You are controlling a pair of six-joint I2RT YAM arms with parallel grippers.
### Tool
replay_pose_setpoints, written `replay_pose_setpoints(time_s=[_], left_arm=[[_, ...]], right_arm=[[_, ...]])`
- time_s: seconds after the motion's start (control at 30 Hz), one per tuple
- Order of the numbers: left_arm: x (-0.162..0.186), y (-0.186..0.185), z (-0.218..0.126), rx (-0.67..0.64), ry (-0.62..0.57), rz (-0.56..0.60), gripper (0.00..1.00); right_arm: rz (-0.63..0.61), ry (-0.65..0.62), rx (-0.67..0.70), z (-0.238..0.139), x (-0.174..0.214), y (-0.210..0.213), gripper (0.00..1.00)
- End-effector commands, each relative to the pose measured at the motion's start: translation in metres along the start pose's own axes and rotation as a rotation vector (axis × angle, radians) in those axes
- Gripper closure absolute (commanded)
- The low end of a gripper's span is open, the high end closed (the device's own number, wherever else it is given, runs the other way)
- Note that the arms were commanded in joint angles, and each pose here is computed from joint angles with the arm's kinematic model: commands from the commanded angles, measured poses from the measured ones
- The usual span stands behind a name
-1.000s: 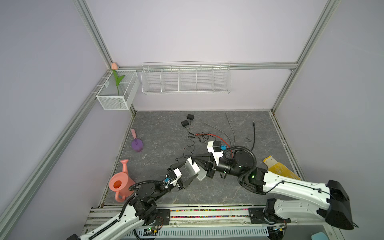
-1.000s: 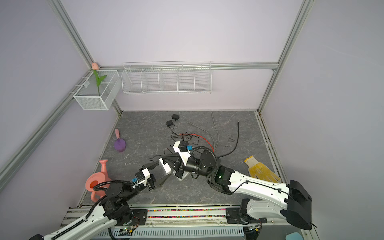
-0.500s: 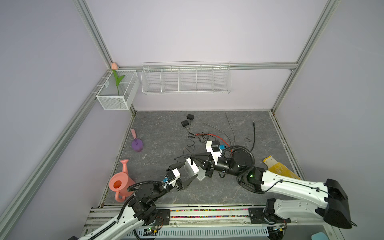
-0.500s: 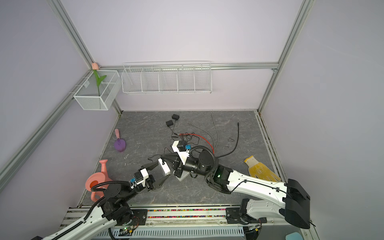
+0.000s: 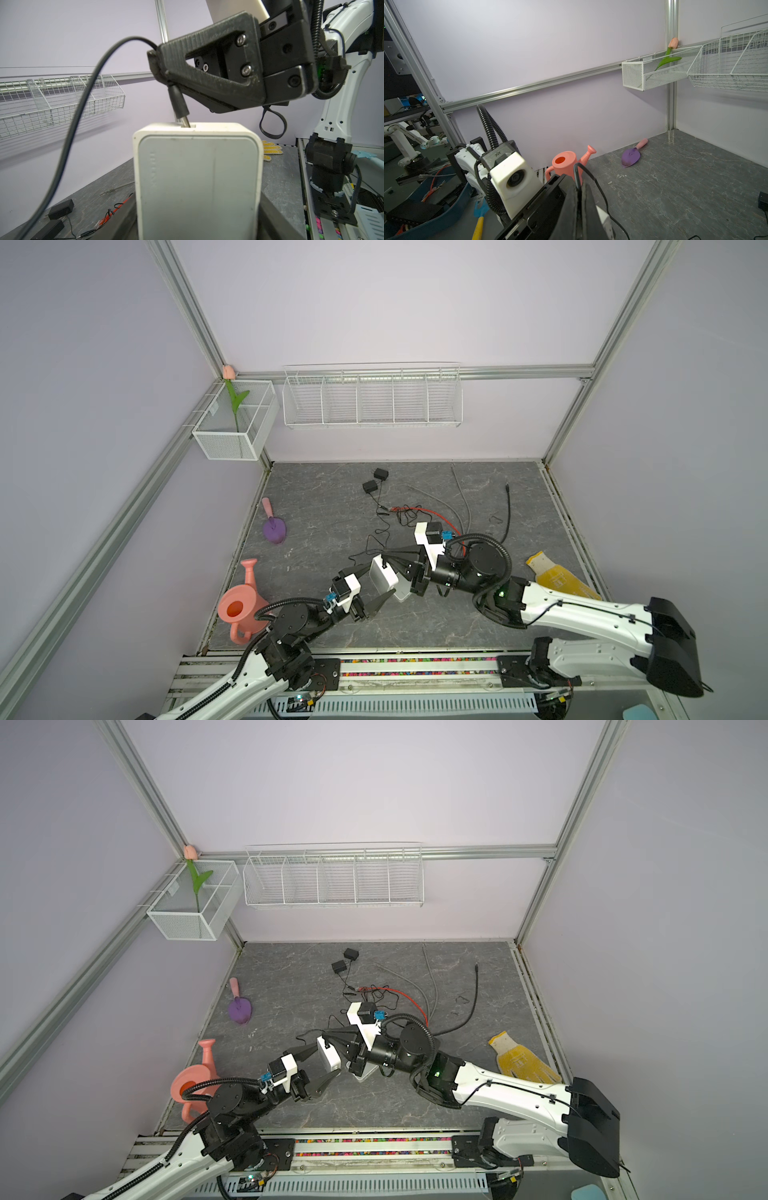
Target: Insert the plug into the switch port
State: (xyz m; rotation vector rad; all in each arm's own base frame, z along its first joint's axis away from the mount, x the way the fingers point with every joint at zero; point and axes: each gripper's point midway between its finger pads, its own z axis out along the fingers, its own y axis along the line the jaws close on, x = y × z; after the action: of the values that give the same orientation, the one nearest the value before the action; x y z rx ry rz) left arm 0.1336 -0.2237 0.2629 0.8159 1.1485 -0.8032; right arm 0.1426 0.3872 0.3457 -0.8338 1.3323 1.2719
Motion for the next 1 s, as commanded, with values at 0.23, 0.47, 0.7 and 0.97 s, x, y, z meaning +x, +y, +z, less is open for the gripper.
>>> replay_pose_setpoints(time_s=[0.23, 0.47, 0.7, 0.97], left_arm=[[-0.043, 0.008, -0.004, -0.040, -0.121, 0.001, 1.00], [-0.049, 0.011, -0.006, -0.055, -0.144, 0.000, 1.00], [-0.057, 0.010, -0.010, -0.052, -0.177, 0.001, 1.00], [-0.083, 0.009, -0.014, -0.041, -0.243, -0.001, 1.00]], right_arm=[[0.051, 0.097, -0.049, -0.006, 0.033, 0.012, 0.93], [0.074, 0.112, -0.039, -0.008, 0.042, 0.011, 0.93], [0.073, 0.135, 0.030, -0.012, 0.052, -0.001, 0.94], [0.092, 0.186, 0.069, -0.013, 0.073, -0.010, 0.93]])
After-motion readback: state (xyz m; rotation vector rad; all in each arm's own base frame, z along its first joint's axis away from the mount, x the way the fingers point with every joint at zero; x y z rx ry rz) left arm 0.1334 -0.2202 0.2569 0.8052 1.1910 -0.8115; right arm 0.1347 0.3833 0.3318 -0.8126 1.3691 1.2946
